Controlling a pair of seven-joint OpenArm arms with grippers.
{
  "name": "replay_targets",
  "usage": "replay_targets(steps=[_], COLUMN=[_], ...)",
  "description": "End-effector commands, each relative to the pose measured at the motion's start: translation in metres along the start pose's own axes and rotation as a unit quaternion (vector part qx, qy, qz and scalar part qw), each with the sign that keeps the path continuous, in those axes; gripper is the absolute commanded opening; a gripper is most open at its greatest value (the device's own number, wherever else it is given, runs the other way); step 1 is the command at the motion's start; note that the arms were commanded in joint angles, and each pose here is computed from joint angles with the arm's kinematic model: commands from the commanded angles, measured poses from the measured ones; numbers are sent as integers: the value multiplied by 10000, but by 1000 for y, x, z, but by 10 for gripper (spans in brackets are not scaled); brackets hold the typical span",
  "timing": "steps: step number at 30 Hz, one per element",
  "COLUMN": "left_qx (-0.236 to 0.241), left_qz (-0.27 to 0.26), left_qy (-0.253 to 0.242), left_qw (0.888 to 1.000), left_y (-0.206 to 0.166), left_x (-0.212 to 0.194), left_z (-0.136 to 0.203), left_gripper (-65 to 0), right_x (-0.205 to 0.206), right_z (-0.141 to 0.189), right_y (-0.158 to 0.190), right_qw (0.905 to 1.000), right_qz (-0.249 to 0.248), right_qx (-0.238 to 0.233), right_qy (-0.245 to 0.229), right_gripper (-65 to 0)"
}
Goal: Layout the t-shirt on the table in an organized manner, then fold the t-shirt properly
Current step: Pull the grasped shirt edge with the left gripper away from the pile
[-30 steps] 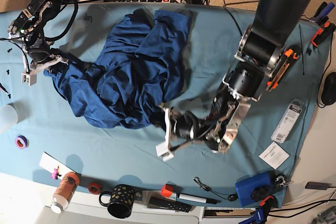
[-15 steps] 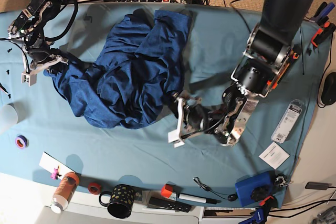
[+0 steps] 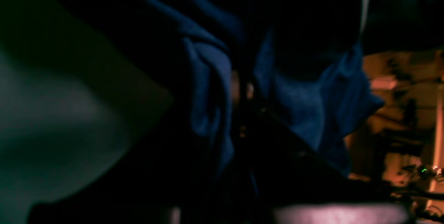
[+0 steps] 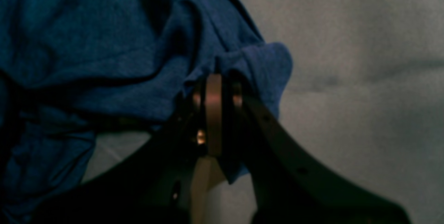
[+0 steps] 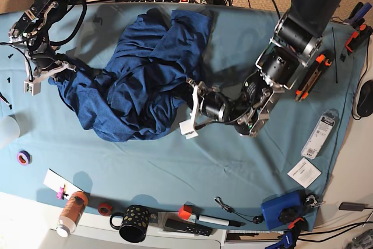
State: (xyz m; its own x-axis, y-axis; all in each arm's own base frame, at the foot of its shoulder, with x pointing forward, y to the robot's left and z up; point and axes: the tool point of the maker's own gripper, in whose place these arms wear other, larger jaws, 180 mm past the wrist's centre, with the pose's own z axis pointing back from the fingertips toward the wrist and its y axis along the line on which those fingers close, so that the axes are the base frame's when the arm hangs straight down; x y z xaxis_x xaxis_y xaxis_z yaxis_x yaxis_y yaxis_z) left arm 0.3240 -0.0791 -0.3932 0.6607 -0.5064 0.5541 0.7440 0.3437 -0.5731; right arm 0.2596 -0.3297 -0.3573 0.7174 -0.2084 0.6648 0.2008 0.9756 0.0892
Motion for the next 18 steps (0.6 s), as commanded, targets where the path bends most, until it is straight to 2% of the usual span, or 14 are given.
replay_targets(steps=[1,7,10,14,18], left_qx=[236,879,1145,1306,1344], left_qz=[-292,-1028,-1210,-1458,-1550], left_qy=[-62,-110,-276,-512,-656], left_qw=[9993,9907,9856,9793,9765], left_y=[8,24,25,21,19], left_x=[25,87,121,153,165], left_z=[16,58,80,99,106], left_gripper=[-650,-650,-650,-650,-650], right_x=[15,15,15,15,15], right_z=[5,5,5,5,5], right_y=[-3,-3,-3,-3,-4], right_qw=[9997,9997,9997,9997,9997], right_qz=[64,61,61,33,-13], right_qx=[-35,-35,-35,-48,-70], right_qy=[-238,-237,-237,-237,-237], right_gripper=[-650,-650,-650,-650,-650])
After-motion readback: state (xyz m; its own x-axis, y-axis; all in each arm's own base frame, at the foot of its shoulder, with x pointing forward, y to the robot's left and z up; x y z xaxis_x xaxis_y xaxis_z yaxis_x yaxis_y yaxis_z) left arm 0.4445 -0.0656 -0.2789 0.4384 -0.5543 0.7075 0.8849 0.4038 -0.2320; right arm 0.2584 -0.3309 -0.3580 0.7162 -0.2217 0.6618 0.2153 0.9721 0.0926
